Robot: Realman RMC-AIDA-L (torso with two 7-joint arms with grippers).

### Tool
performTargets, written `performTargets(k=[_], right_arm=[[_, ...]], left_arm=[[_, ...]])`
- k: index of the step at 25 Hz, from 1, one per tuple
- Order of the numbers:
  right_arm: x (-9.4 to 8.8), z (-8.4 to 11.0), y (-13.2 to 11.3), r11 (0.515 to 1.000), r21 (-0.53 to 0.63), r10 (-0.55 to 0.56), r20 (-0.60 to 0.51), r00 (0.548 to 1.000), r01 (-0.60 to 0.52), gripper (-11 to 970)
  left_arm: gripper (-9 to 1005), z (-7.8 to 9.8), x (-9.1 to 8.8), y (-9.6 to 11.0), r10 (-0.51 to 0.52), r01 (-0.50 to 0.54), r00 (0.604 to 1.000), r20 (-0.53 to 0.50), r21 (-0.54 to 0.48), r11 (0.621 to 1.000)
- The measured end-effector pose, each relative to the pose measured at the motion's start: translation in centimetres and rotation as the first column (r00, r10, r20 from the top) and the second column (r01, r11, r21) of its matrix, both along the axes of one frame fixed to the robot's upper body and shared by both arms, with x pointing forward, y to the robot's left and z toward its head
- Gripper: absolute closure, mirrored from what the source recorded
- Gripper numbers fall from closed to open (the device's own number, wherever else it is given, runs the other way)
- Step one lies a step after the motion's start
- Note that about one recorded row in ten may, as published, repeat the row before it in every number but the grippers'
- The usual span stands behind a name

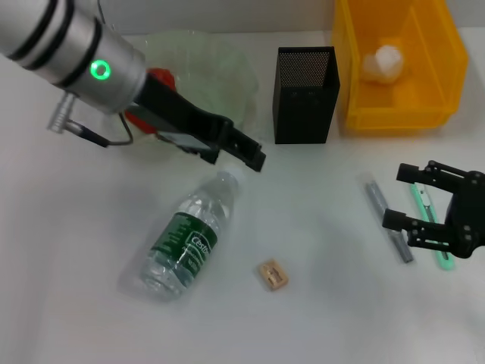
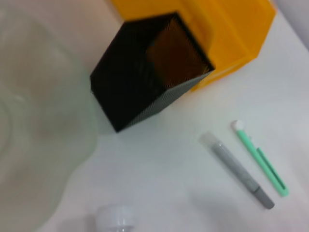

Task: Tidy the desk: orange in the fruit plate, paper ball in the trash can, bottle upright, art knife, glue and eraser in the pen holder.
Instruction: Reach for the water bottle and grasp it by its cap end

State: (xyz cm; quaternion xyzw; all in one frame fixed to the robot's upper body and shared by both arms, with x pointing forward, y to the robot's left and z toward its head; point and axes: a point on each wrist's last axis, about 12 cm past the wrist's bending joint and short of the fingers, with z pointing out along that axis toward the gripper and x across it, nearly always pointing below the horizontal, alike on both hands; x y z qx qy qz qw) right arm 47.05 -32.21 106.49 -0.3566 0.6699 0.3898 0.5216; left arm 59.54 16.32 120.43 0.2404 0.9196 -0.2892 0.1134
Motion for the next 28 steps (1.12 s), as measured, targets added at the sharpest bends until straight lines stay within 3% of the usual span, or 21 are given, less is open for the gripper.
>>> performTargets(k=[4, 13, 28], right_arm=[[0.9, 0.1, 0.5, 1.000, -0.010, 0.002, 0.015, 1.000, -0.002, 155], [1.9, 0.5, 1.0, 1.000, -0.016, 0.010, 0.034, 0.999, -0.009, 155], [1.9, 0.6, 1.3, 1.000, -0.007, 0.024, 0.034, 0.999, -0.024, 155]], left_arm=[[167, -1.8, 0.8, -0.5, 0.017, -0.017, 1.000, -0.001, 0.012, 1.000], [190, -3.6, 1.0, -1.0, 0.000, -0.007, 0.997, 0.073, 0.090, 0.996], [234, -6.0, 0.8, -3.0, -0.052, 0.029, 0.989, 0.137, 0.161, 0.987]])
